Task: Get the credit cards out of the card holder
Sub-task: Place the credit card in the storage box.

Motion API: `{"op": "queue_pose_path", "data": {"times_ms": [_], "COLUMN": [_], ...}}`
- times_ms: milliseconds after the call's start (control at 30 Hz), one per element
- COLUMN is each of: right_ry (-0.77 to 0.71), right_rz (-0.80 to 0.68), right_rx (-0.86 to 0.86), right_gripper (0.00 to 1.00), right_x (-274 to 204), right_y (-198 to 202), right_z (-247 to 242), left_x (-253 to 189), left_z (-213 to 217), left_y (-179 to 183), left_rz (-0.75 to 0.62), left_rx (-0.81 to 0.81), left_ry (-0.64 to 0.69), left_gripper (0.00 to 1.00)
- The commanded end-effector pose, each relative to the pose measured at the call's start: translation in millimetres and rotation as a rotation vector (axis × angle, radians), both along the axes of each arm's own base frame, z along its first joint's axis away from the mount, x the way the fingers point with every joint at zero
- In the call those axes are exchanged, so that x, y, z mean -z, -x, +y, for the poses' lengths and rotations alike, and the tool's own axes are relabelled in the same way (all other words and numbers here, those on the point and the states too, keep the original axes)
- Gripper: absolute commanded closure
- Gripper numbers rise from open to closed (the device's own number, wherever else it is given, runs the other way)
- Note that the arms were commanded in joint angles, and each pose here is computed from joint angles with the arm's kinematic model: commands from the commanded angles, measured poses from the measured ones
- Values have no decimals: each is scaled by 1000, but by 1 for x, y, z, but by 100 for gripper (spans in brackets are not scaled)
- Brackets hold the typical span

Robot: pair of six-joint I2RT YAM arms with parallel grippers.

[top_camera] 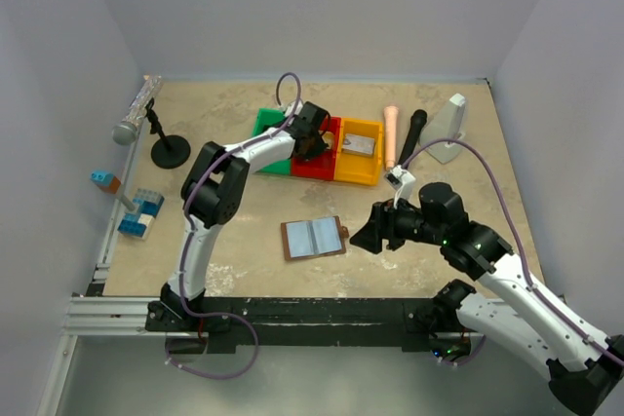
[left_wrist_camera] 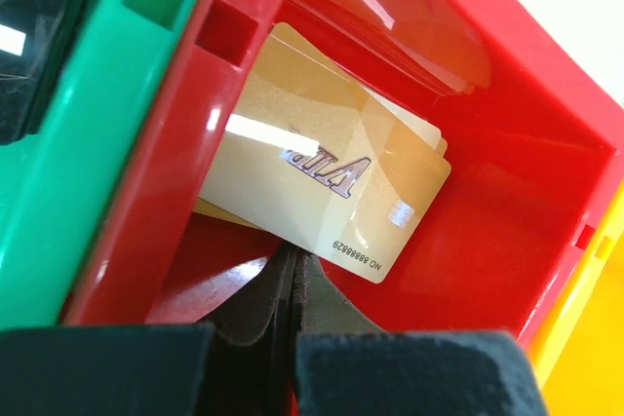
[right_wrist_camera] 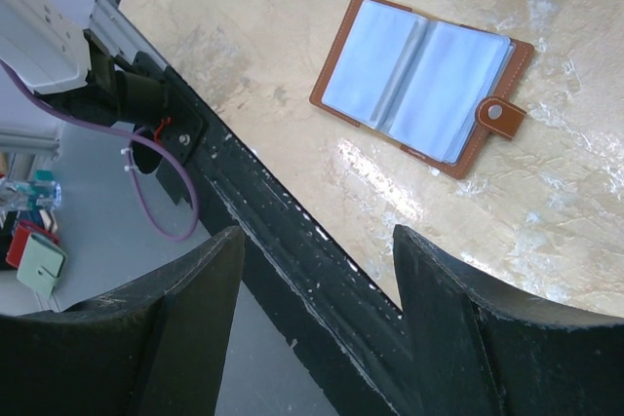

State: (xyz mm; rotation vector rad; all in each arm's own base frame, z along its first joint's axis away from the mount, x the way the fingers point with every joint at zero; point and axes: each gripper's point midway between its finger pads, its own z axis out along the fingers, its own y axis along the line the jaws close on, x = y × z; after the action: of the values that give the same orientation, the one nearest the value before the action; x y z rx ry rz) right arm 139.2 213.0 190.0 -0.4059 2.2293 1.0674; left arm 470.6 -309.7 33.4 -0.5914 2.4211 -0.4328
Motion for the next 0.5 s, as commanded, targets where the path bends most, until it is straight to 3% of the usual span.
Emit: {"op": "queue_pose_path", "data": {"times_ms": [0, 467], "right_ry": [-39, -28], "right_rz": [-47, -36], "right_rx": [7, 4], "right_gripper": [33, 33], "right_x": [-19, -13], "right_y": [-10, -9], "right_z": [6, 6], "left_x": [-11, -51], "left_z": [-8, -2], "left_y": [-11, 2], "left_rz": [-24, -114], "left_rx": [8, 26], "left_ry": [39, 115], "left_gripper": [100, 100]}}
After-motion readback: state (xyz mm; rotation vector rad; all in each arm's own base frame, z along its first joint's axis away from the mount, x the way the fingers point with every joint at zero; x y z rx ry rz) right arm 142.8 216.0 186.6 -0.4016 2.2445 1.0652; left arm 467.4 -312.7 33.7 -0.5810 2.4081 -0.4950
